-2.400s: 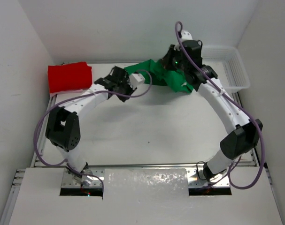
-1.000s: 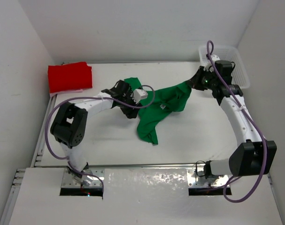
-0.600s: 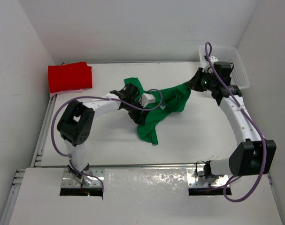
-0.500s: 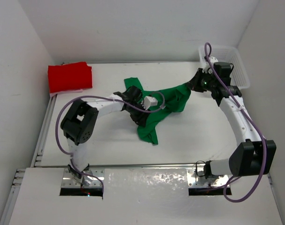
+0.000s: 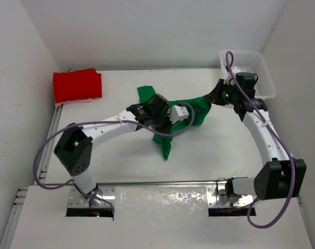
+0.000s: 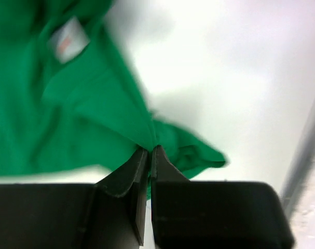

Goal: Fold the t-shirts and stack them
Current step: Flatten out the tshirt

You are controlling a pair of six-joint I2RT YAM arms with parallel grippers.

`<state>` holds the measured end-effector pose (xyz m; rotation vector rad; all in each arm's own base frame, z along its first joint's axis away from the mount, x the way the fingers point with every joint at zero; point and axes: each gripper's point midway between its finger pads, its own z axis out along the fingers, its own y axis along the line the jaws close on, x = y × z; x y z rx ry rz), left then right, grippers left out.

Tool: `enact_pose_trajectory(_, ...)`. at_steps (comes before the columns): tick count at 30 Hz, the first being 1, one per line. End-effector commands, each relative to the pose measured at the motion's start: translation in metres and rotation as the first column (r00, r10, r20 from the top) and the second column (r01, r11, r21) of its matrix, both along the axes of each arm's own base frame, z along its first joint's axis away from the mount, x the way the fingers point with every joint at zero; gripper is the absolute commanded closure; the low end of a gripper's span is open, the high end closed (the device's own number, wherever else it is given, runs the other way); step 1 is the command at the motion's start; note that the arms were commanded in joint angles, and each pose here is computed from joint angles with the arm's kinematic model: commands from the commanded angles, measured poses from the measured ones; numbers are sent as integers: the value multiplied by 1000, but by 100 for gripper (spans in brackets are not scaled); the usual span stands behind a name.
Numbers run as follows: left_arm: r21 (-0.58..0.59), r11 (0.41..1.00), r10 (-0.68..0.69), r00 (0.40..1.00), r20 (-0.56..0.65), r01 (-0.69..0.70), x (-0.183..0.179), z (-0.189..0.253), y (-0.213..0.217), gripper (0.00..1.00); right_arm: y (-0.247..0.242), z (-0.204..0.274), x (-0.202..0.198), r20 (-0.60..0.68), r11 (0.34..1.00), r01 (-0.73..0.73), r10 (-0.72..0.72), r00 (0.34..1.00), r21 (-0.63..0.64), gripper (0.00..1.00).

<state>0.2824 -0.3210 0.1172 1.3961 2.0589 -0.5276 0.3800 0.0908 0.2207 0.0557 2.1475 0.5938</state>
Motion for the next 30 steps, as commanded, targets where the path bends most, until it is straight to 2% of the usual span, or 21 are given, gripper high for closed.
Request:
enact_pose_trajectory(1,-27,983,-179,984,-2,179,-39,2,-38,100,-1,15,4,69,1000,-3,4,998,-8,100)
enact_pose_trajectory(2,-43,967,-253,966,-56,251,-63,-6,-48,99,-1,16,4,68,1000,-4,4,998,-6,100)
enact_pose_trajectory(4,-41,943,-332,935,-122,329,-85,-25,-56,86,0,17,4,70,1000,-7,8,998,-7,100)
enact_pose_trajectory(5,-44,924,-381,913,-146,379,-101,-25,-64,65,-1,16,4,67,1000,-5,5,998,-8,100)
enact_pose_trajectory(6,-30,913,-407,901,-148,407,-105,-31,-68,56,-2,15,3,64,1000,-2,3,998,-12,100)
enact_pose_trajectory(7,-15,906,-422,896,-138,424,-108,-30,-70,23,-2,14,3,59,1000,-2,3,998,-16,100)
enact_pose_trajectory(8,-16,898,-437,890,-132,439,-111,-20,-74,9,-3,12,2,53,1000,2,-1,999,-18,100)
enact_pose_trajectory(9,-18,896,-443,888,-124,444,-109,-12,-75,8,-3,10,2,50,1000,3,-2,999,-20,100)
enact_pose_trajectory(10,-21,894,-448,889,-96,448,-106,-1,-74,0,-4,8,1,46,1000,4,-3,999,-21,100)
enact_pose_trajectory(13,-53,916,-398,917,-2,398,-83,43,-61,1,-3,5,1,42,1000,3,-2,999,-20,100)
enact_pose_trajectory(15,-140,930,-344,939,-11,339,-61,65,-40,8,-3,5,1,45,1000,2,-1,999,-19,100)
enact_pose_trajectory(16,-216,924,-328,944,-29,314,-58,84,-31,27,-3,4,1,44,1000,2,-1,999,-19,100)
enact_pose_trajectory(17,-234,943,-249,968,-26,236,-32,86,-12,37,-3,5,1,46,1000,5,-4,999,-19,100)
enact_pose_trajectory(19,-181,974,-149,988,-52,137,-15,59,18,56,-3,7,2,54,1000,5,-4,999,-19,100)
enact_pose_trajectory(21,-116,990,-99,988,-118,85,-15,19,37,57,-3,9,3,58,1000,7,-6,998,-20,100)
enact_pose_trajectory(23,-33,999,-31,981,-191,25,-9,-21,56,36,-3,11,4,63,1000,7,-6,998,-20,100)
enact_pose_trajectory(25,-2,999,44,966,-253,-46,-1,-47,64,25,-3,11,4,62,1000,6,-5,998,-18,100)
enact_pose_trajectory(28,10,993,120,959,-258,-121,18,-67,71,23,-3,7,3,54,1000,5,-3,999,-20,100)
enact_pose_trajectory(30,3,992,120,954,-276,-124,21,-76,66,22,-3,5,1,49,1000,5,-4,999,-23,100)
